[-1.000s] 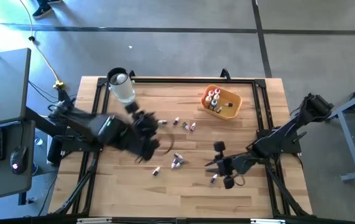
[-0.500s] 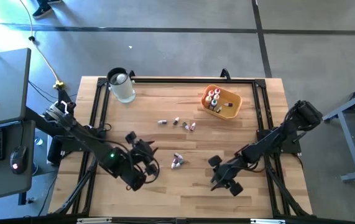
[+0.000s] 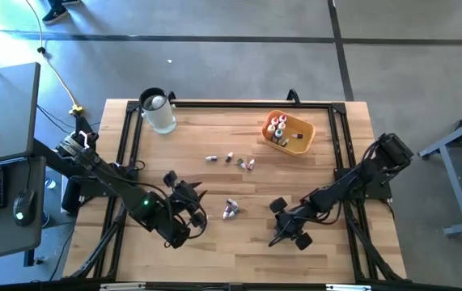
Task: Pick & Place food coloring
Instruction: Put the bottom right small black food coloring bottle into the yellow bin
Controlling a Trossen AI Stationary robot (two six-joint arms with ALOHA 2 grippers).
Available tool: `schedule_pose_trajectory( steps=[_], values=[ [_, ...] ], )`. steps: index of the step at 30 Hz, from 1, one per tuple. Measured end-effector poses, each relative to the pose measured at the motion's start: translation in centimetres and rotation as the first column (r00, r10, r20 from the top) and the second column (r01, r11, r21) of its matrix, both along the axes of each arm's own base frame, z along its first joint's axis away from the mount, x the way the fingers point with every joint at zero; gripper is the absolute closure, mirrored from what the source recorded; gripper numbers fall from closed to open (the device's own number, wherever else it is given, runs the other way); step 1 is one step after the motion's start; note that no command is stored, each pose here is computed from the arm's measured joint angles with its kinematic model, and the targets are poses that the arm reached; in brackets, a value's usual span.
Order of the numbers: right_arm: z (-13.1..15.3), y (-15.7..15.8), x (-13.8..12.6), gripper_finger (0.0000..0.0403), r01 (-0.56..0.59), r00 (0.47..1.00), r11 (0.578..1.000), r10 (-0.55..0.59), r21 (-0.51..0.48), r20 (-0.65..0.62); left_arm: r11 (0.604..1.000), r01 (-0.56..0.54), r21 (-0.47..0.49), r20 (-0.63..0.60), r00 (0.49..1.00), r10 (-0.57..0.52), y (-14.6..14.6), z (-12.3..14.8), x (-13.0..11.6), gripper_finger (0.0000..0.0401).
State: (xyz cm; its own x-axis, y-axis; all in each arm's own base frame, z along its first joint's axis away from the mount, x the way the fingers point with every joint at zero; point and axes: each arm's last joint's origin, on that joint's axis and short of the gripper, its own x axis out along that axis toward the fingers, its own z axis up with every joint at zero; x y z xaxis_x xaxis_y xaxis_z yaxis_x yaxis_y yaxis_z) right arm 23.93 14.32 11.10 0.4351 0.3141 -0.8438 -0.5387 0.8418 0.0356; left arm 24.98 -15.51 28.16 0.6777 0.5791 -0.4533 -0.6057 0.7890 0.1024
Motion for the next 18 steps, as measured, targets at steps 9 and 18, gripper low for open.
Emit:
schedule_pose_trajectory(
  steps=[9,18],
  values=[
    [0.3,0.1,0.4,0.0317,0.012,0.998,1.000,-0.013,0.020,0.055,1.000,-0.002,0.002,0.004,1.000,0.002,0.0,0.0,0.0,0.0266],
    [3.1,-3.0,-0.7,0.0339,0.155,0.986,0.959,-0.133,-0.235,0.103,1.000,-0.003,-0.004,0.016,1.000,0.003,-0.1,0.1,0.1,0.0266]
  ],
)
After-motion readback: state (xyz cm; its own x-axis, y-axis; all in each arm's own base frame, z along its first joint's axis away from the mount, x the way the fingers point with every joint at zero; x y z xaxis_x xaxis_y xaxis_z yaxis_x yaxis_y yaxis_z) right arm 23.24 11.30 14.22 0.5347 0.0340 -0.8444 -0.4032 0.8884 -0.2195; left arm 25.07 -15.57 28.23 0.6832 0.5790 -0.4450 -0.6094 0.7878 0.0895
